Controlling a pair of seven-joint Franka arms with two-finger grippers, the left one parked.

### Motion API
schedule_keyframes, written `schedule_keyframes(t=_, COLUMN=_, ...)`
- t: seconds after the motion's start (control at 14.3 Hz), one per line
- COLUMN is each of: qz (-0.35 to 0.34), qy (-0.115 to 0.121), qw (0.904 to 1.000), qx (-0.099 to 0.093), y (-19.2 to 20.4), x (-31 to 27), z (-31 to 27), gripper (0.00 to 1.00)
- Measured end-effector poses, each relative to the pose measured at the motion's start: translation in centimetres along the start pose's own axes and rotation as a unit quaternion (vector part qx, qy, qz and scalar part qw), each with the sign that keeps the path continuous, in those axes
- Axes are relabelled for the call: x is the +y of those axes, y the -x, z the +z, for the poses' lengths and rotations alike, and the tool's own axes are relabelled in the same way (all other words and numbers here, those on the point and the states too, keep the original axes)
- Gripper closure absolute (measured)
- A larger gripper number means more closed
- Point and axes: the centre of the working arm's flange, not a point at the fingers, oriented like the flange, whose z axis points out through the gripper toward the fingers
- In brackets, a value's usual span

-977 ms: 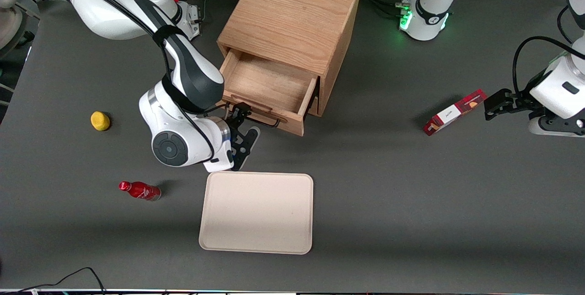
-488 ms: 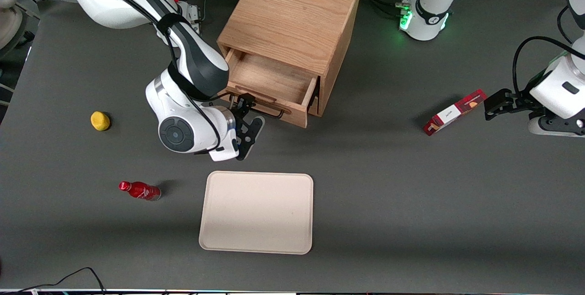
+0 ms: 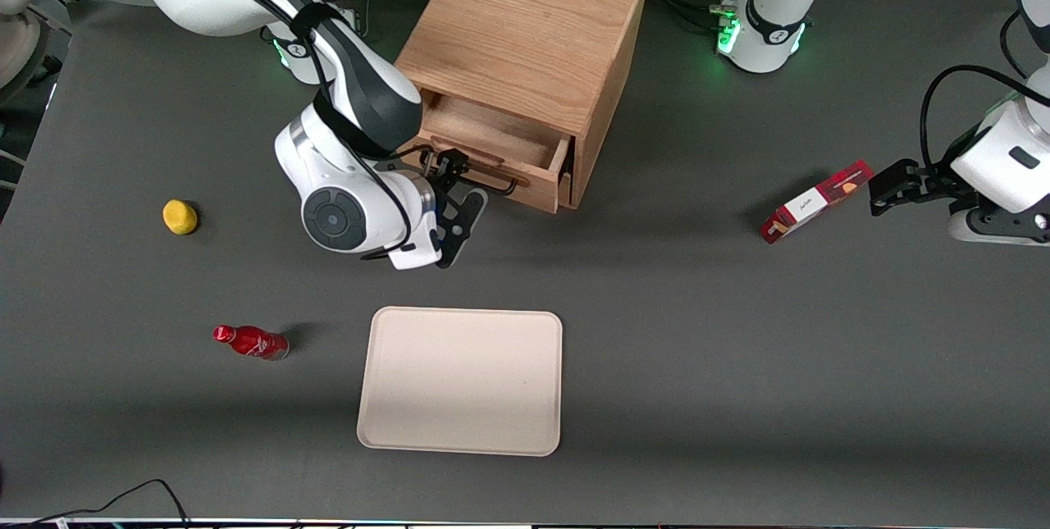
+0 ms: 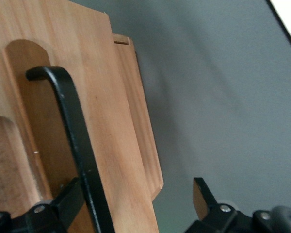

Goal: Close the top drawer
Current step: 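Push the drawer front with the right gripper into the cabinet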

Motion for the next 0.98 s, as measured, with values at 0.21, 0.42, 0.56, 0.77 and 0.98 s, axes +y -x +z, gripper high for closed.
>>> schedule_keyframes(t=0.21, qz=0.002, qy=0.005, qw=1.0000, qx=-0.001, y=0.6, x=-0.9, z=0.6, gripper=0.00)
schedule_keyframes(t=0.42, qz=0.007, qy=0.007, qw=0.9999, qx=0.001, y=1.3, x=-1.5, z=1.6, gripper=0.00)
schedule_keyframes(t=0.56, qz=0.007, qy=0.006, qw=1.0000, qx=0.000, y=1.5, x=-1.9, z=2.2, gripper=0.00)
schedule_keyframes(t=0.77, qz=0.015, qy=0.004, qw=0.9999, qx=0.000, y=1.8, x=-2.5, z=2.7, gripper=0.00)
schedule_keyframes(t=0.98, qz=0.025, qy=0.003, qw=0.9997, qx=-0.005, y=1.5, x=-3.6, z=3.3, gripper=0.00)
